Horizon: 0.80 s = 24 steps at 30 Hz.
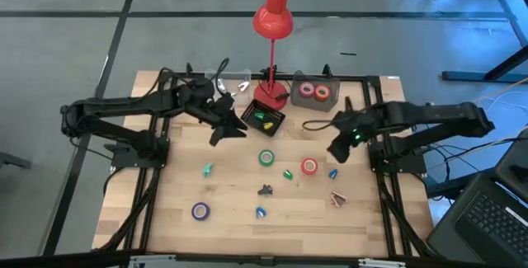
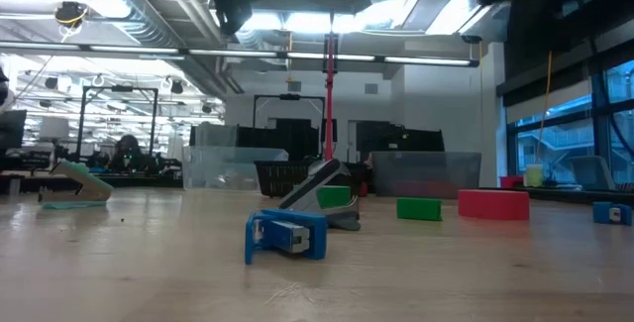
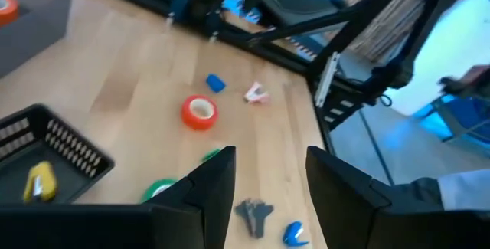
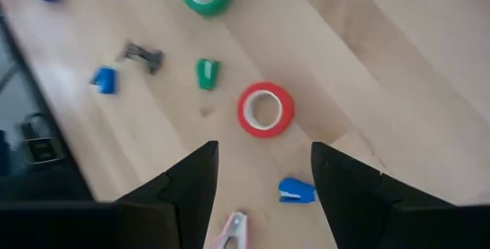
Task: Pick and place Stapler, Stapler remover, tape
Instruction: Put the red tape into the gray bin
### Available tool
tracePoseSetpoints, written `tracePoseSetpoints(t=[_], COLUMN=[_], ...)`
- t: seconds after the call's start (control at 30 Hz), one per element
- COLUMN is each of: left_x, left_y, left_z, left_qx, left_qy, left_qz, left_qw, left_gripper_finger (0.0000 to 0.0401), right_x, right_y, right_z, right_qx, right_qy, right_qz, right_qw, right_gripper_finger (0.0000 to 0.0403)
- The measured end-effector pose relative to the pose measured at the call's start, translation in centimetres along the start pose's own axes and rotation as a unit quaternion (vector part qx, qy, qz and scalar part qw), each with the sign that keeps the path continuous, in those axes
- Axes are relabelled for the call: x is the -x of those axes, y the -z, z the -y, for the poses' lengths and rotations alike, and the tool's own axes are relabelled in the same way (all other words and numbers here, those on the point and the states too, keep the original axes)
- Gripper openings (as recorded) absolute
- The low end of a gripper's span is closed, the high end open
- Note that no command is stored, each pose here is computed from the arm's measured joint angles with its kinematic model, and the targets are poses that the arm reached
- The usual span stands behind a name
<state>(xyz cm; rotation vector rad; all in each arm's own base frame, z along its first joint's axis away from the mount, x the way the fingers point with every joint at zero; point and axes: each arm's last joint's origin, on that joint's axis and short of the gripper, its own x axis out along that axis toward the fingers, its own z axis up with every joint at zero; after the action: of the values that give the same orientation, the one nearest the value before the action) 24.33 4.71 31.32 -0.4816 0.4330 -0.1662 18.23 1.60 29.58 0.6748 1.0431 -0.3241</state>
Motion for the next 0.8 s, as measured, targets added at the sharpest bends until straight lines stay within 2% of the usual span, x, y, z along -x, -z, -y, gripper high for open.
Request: tracePoseSetpoints(t=[0.33,0.6,0.8], left_x=[-0.1,-0.1,-0.1], left_y=[-0.3,-0.5,-0.5], left_z=[-0.2,-0.4,-0.4], left_qx=[-0.007,-0.007,-0.014], left_qy=[-0.033,-0.077,-0.079], left_qz=[0.026,0.043,0.043], left_qw=[0.999,0.996,0.996], left_gripper_finger=[0.0157,0.0153,0.0156], right_x=[-8.1,-12.3,-15.3], right_y=[1.0,0.6,0.5], right_z=[1.2,0.9,0.9], right_qx=[-0.025,-0.013,0.0], right_qy=[0.058,0.064,0.083], right_qz=[-0.062,-0.08,-0.101], right_qw=[0.996,0.995,0.991], right_gripper_finger=[0.021,0.021,0.021])
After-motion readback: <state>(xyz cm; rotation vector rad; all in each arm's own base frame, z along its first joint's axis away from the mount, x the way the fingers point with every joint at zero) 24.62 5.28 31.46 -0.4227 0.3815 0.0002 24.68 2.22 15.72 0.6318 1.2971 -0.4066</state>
